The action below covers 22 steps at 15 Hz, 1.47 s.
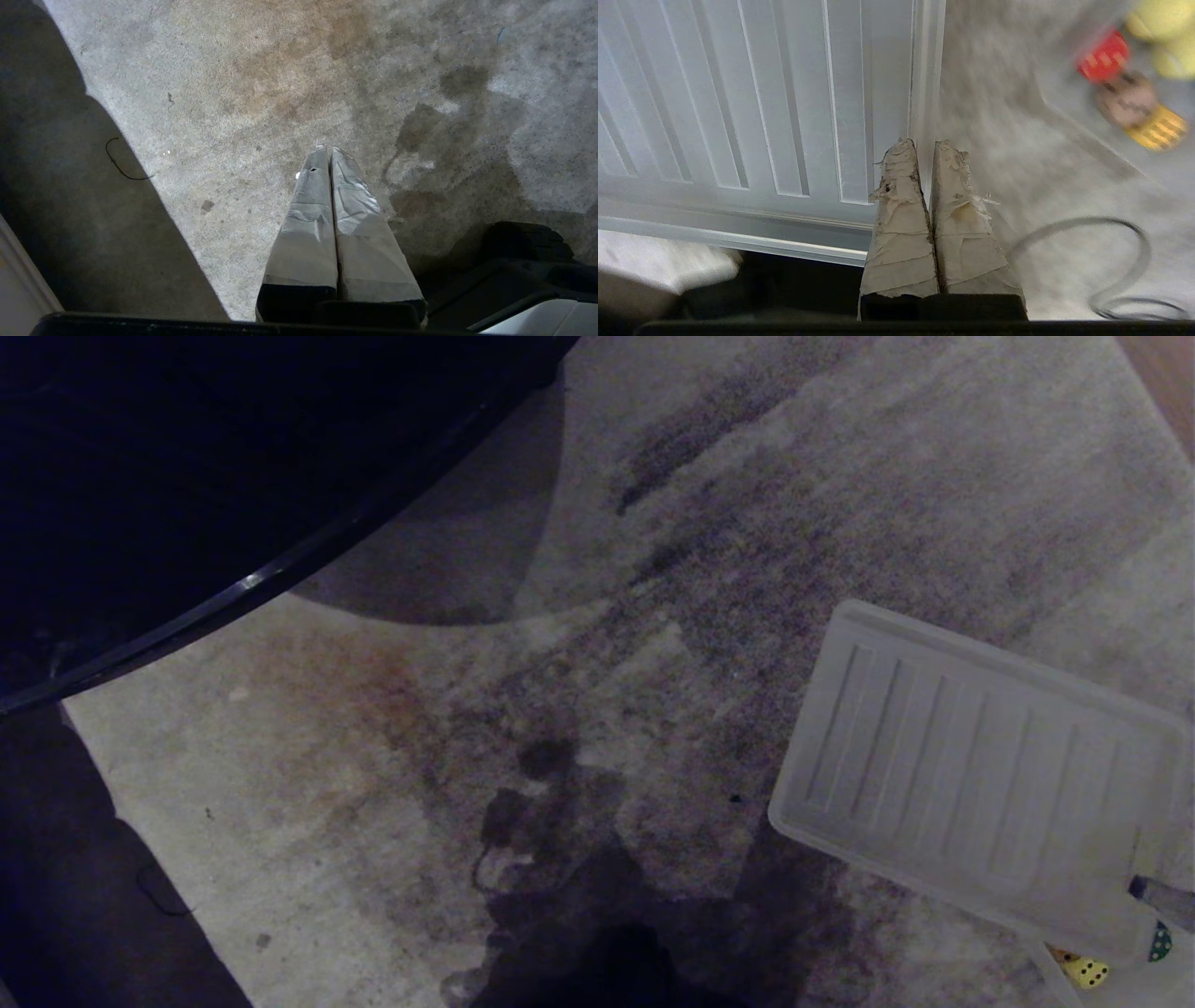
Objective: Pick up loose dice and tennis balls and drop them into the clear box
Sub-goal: Close the lid
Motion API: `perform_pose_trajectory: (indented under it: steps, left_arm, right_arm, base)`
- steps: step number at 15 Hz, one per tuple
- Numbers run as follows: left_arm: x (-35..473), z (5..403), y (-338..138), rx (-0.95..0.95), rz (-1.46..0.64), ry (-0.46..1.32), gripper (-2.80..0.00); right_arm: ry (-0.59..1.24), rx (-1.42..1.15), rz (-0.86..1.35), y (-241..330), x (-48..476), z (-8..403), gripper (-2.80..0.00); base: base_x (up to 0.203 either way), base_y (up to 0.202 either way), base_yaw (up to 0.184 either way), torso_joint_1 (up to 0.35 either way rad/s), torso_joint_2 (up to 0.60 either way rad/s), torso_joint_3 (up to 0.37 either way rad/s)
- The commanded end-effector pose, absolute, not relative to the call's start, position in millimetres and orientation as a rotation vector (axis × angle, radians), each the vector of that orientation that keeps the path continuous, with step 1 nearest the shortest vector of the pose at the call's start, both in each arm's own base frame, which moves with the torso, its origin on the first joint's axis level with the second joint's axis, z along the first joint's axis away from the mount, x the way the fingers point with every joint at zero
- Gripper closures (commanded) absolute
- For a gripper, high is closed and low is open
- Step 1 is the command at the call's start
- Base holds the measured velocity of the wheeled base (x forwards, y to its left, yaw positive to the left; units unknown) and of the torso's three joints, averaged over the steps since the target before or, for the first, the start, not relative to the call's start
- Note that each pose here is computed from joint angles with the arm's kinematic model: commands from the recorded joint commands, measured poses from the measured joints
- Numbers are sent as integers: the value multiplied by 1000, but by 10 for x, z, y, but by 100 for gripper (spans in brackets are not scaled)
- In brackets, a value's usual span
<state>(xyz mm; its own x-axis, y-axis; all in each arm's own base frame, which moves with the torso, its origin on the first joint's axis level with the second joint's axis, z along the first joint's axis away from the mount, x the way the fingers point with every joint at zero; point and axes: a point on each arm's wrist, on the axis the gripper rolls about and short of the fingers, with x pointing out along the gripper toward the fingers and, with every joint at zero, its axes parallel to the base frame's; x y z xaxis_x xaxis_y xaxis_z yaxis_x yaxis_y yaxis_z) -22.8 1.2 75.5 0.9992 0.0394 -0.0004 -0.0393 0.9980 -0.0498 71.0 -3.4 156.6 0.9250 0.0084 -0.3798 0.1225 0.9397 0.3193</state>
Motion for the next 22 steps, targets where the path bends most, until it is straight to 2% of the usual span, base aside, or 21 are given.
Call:
perform_pose_trajectory:
  steps: [1,4,10,17,19,22]
  left_arm:
    - [-227,751,12,-51,40,1,0]
    - [-227,751,12,-51,40,1,0]
    - [-227,751,12,-51,40,1,0]
    - [-227,751,12,-51,40,1,0]
    - [-227,751,12,-51,40,1,0]
    - [-227,751,12,-51,40,1,0]
  right_arm:
    - [304,316,-40,7,142,1440,0]
    - [329,290,-39,28,-140,1211,0]
    - [407,177,87,21,-182,1059,0]
    - [176,177,131,24,-419,931,0]
    - [108,116,65,8,-395,944,0]
    - [128,111,34,2,-380,897,0]
  base:
    - [0,0,0,0,0,0]
    - [0,0,0,0,0,0]
    - [0,0,0,0,0,0]
    - [0,0,0,0,0,0]
    - [0,0,0,0,0,0]
    - [0,0,0,0,0,0]
